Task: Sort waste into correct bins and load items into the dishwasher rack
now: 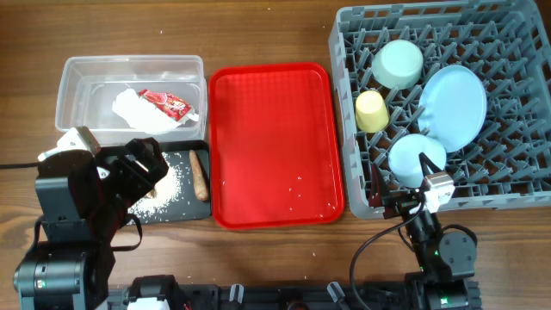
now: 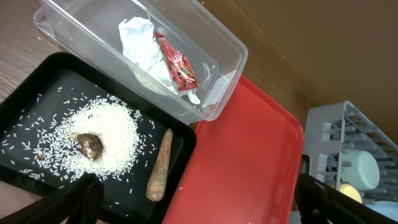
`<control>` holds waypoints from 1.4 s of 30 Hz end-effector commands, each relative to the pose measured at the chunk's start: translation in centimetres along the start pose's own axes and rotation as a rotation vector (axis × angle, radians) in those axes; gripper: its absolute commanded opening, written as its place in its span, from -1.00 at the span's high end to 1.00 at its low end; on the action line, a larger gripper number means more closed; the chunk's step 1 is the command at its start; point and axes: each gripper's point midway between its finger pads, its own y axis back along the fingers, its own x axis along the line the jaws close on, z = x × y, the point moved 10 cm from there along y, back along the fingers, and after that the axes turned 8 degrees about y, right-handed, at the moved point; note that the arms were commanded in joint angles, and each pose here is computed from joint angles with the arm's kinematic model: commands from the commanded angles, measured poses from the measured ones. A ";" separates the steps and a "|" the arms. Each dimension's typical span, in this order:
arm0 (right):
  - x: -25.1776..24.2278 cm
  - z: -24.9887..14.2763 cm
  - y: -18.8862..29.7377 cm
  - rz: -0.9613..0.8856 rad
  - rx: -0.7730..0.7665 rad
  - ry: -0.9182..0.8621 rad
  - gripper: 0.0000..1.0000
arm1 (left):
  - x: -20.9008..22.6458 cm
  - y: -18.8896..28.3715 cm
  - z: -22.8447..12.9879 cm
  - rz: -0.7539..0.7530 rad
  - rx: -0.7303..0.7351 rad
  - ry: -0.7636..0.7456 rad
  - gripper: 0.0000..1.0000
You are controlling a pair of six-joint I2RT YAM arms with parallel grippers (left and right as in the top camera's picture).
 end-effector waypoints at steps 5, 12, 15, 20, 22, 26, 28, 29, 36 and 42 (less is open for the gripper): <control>0.1 0.1 0.0 0.013 -0.012 0.006 -1.00 | 0.1 0.1 0.2 0.009 -0.015 -0.005 -0.99; 0.1 0.1 0.0 0.012 -0.012 0.006 -0.99 | 0.1 0.1 0.2 0.009 -0.015 -0.005 -0.99; 0.1 0.1 0.0 0.013 -0.012 0.006 -0.99 | 0.1 0.1 0.2 0.009 -0.015 -0.005 -1.00; 0.1 0.1 0.0 0.013 -0.012 0.006 -1.00 | 0.1 0.1 0.2 0.009 -0.015 -0.005 -1.00; 0.1 0.1 0.0 0.013 -0.012 0.006 -0.99 | 0.1 0.1 0.2 0.009 -0.015 -0.005 -1.00; 0.1 0.1 0.0 0.013 -0.012 0.006 -1.00 | 0.1 0.1 0.2 0.009 -0.015 -0.005 -1.00; 0.1 0.1 0.0 0.013 -0.012 0.006 -1.00 | 0.1 0.1 0.2 0.009 -0.015 -0.005 -1.00; 0.1 0.1 0.0 0.013 -0.012 0.006 -1.00 | 0.1 0.1 0.2 0.009 -0.015 -0.005 -0.99; 0.1 0.1 0.0 0.013 -0.012 0.006 -0.99 | 0.8 3.4 -0.7 -0.082 -0.104 -0.008 -1.00; 0.1 0.1 0.0 0.013 -0.012 0.005 -0.99 | 3.0 8.4 -2.7 -0.197 -0.255 -0.006 -1.00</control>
